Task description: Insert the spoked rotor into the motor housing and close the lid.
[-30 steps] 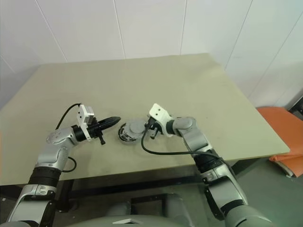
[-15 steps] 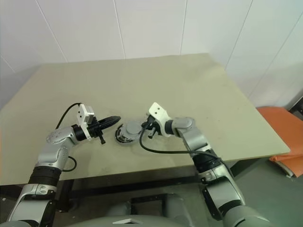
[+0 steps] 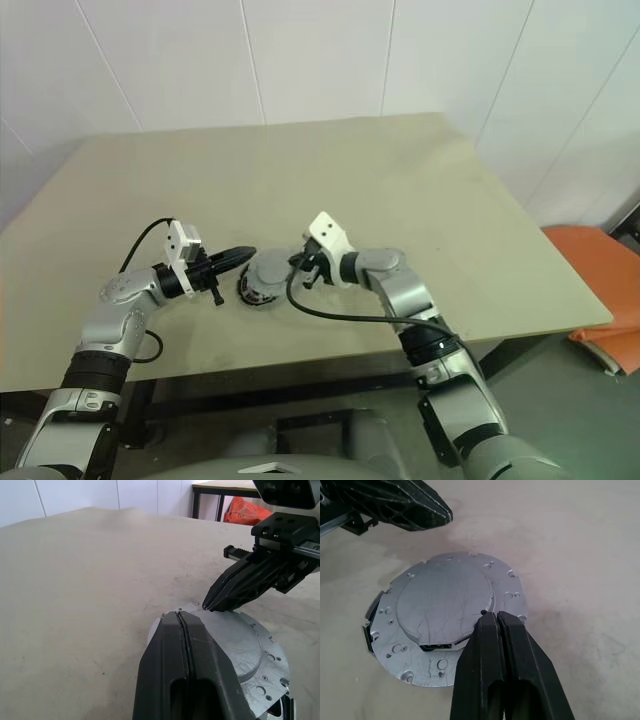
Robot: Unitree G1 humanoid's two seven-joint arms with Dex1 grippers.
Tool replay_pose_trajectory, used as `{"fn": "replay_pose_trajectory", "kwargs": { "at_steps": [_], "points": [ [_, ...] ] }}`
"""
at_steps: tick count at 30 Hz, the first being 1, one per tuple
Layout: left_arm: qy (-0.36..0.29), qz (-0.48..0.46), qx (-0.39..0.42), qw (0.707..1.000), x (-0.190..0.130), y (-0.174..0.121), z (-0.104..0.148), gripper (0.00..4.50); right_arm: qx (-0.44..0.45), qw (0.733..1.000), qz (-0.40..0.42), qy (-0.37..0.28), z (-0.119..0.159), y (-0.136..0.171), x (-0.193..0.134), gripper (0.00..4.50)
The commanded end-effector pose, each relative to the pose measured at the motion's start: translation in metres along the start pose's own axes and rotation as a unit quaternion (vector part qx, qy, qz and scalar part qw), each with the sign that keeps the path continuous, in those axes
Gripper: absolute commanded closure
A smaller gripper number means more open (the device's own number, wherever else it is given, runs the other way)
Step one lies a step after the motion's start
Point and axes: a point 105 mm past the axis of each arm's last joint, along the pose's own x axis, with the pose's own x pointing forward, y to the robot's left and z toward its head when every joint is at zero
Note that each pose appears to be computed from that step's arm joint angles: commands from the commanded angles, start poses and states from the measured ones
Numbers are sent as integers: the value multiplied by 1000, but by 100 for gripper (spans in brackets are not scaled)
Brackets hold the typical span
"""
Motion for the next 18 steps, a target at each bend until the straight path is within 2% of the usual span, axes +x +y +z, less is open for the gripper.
{"fn": "replay_pose_trajectory", "kwargs": {
  "at_steps": [1,13,18],
  "points": [
    [-12,0,23,1000,2,4,12,450,-12,999,33,-22,14,18,10,444],
    [-41,11,15,999,-9,10,27,450,-19,1000,16,-11,9,15,18,444],
    [-50,27,13,998,-15,16,31,450,-21,996,-82,-17,17,-24,16,444]
  ]
}}
